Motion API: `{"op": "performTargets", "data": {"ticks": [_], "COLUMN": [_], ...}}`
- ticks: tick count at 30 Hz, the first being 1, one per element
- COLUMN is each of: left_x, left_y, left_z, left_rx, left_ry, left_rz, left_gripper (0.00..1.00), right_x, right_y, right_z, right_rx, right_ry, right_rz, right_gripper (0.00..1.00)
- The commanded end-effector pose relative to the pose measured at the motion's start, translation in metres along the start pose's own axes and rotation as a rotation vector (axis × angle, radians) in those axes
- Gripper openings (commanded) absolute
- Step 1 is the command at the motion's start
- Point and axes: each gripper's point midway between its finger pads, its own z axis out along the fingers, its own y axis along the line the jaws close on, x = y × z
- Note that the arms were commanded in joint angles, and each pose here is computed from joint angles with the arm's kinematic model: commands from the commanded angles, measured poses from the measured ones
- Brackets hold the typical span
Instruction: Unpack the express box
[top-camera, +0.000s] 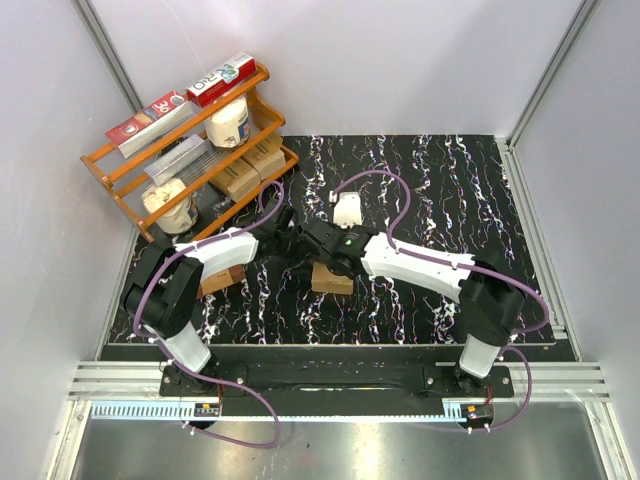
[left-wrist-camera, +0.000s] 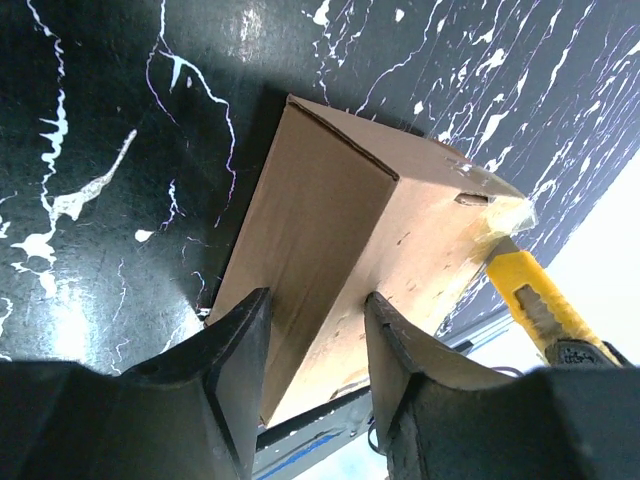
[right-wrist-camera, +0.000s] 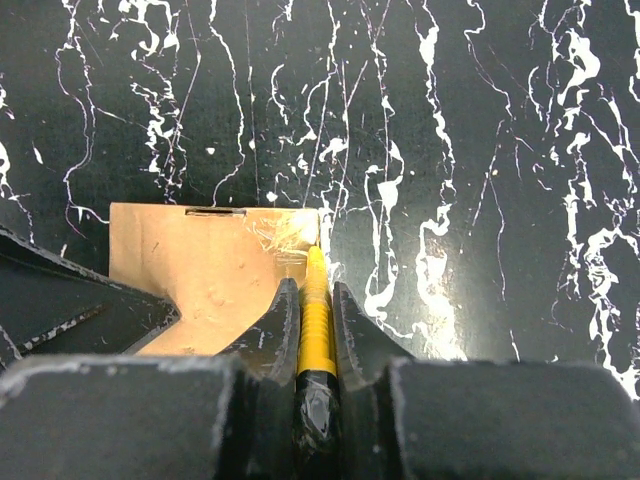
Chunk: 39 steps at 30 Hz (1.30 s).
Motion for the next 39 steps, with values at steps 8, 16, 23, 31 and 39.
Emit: {"op": "performTargets", "data": {"ticks": [8, 16, 23, 31, 39], "left_x": [-0.008, -0.015, -0.011, -0.015, -0.014], "left_y": [0.000, -0.014, -0.020, -0.030, -0.004], "left_z": [0.003, -0.010, -0.009, -0.032, -0.062], "left_rx": [-0.017, 0.026, 0.052, 0.100, 0.064], "left_ry": [-0.070, -0.112, -0.087, -0.144, -0.227], "left_rz": [-0.062, 0.019, 0.036, 0.183, 0.393], "left_gripper": [0.42, 0.51, 0.55, 0.81, 0.99], "right_x": [-0.001, 0.000, -0.001, -0.008, -0.013], "right_y": [0.029, 0.032, 0.029, 0.032, 0.043], "right_z": [-0.034, -0.033, -0.035, -0.030, -0.026], "right_rx": [-0.096, -0.106, -0.113, -0.127, -0.179], "right_ry": [0.023, 0.021, 0.019, -0.031, -0.065], "right_rz": [0.076, 0.081, 0.091, 0.062, 0.031], "right_gripper": [0.00, 0.00, 0.00, 0.00, 0.00]}}
